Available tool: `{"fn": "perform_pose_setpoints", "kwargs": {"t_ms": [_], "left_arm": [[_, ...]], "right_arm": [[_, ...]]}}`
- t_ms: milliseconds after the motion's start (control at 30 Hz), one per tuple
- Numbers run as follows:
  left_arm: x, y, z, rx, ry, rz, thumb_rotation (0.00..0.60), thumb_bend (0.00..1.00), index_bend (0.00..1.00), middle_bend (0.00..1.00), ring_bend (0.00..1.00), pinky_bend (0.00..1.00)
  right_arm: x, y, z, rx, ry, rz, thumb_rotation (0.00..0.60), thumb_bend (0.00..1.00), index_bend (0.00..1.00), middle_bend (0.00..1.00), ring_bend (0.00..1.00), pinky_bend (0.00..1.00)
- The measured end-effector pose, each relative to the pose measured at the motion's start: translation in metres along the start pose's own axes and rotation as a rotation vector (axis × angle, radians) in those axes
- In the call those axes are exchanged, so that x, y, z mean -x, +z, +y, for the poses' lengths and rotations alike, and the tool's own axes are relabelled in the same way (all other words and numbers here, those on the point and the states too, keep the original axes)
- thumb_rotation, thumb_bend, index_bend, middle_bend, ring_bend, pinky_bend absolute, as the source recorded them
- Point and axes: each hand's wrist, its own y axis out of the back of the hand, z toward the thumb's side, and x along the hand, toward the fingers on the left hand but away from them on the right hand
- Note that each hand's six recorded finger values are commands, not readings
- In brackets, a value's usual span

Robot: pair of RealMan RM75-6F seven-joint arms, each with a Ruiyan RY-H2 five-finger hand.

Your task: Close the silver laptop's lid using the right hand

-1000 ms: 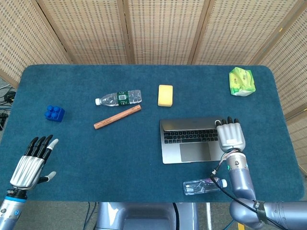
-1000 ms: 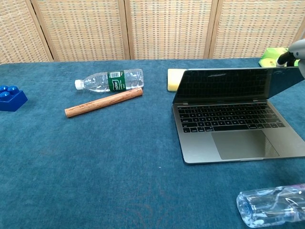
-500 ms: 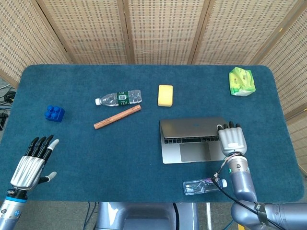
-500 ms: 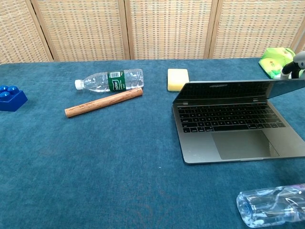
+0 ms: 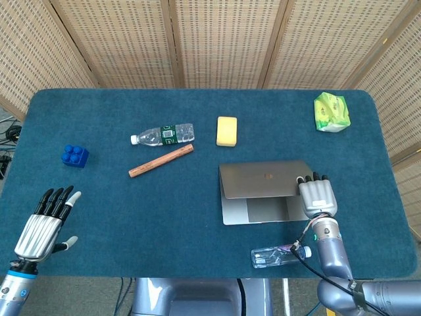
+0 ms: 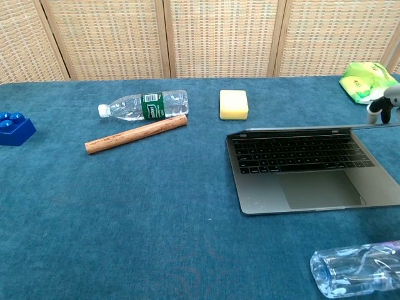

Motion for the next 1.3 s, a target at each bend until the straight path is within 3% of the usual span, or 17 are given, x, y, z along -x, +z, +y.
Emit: {"fn": "perform_pose_setpoints", "kwargs": {"t_ms": [833,1300], "left_arm": [[0.002,0.003,0.002,-0.004,0.009,-0.008,0.6,0.07,0.0,0.0,0.0,0.0],[0.003,0.004,0.003,-0.005,0.016,-0.01,0.6,0.07,0.0,0.0,0.0,0.0]], "right_arm": [[0.004,0.001,-0.025,0.002,0.04,0.01,0.6,1.0,0.21,0.24,0.13,0.2],[0.011,0.008,-0.051,0.011,0.09,0.027,0.6,1.0,0.21,0.24,0.13,0.2]]}}
